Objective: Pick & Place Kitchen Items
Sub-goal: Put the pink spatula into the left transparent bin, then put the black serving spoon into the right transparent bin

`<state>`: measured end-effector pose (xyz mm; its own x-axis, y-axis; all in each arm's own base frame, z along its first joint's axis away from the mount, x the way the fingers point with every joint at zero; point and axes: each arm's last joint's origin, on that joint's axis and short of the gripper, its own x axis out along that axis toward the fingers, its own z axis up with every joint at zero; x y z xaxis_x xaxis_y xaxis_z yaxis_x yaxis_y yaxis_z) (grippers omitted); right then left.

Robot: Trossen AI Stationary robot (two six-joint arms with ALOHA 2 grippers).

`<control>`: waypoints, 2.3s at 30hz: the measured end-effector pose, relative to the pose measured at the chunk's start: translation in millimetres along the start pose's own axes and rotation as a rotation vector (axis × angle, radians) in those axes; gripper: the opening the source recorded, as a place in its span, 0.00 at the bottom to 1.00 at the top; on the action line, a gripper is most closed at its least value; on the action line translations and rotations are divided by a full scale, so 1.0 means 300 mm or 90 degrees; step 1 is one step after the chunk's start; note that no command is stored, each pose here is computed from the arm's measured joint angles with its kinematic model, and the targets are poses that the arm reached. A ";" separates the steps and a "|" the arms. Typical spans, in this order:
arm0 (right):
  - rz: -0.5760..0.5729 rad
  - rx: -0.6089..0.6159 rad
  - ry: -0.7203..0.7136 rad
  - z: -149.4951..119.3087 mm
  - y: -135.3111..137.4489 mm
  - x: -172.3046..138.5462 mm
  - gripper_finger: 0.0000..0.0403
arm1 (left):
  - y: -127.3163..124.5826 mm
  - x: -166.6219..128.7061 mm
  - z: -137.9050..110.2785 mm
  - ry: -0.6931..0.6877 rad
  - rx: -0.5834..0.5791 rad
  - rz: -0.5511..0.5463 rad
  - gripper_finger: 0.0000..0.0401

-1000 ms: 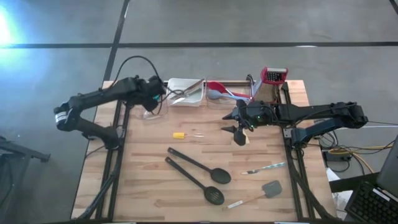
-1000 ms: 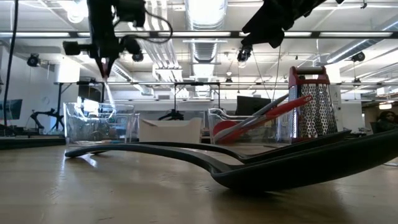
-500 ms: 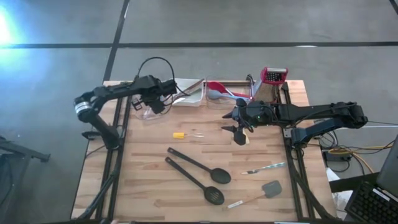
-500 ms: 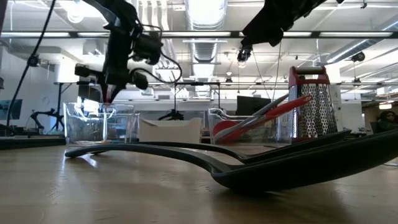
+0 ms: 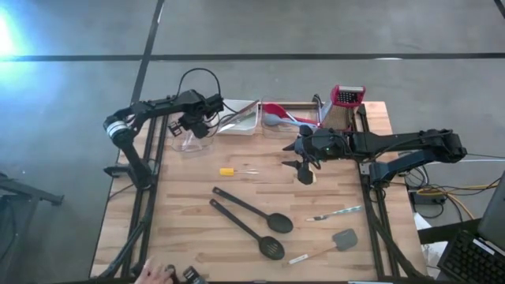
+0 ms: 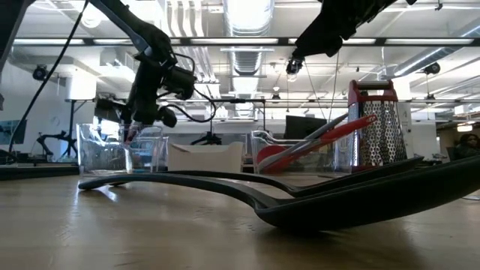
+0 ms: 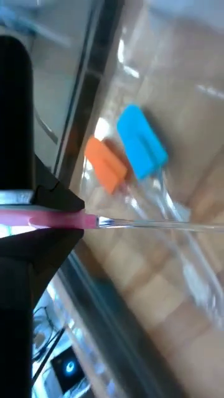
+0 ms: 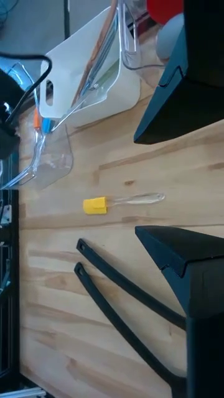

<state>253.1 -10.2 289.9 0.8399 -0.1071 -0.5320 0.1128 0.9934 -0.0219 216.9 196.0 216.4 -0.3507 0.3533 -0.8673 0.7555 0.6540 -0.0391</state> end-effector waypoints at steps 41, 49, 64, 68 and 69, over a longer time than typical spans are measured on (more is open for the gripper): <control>-0.034 0.165 0.121 -0.066 0.001 -0.018 0.54 | -0.237 -0.468 -0.016 -0.533 -0.397 0.369 0.11; -0.057 0.185 0.192 -0.107 0.054 -0.034 0.54 | -0.267 -0.576 0.137 -0.712 -0.411 0.385 0.08; -0.078 0.182 0.202 -0.119 0.086 -0.065 0.54 | -0.286 -0.524 0.377 -0.775 -0.310 0.290 0.10; -0.058 0.190 0.219 -0.132 0.131 -0.078 0.54 | -0.282 -0.520 0.388 -0.775 -0.317 0.279 0.10; -0.053 0.197 0.223 -0.136 0.145 -0.082 0.54 | -0.280 -0.520 0.390 -0.777 -0.319 0.279 0.10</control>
<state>215.7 37.4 267.5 0.5976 -0.1121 -0.7939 0.3699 0.9170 0.1490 272.7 7.7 297.0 0.7559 -0.0415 -0.6534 0.3093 0.9022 0.3006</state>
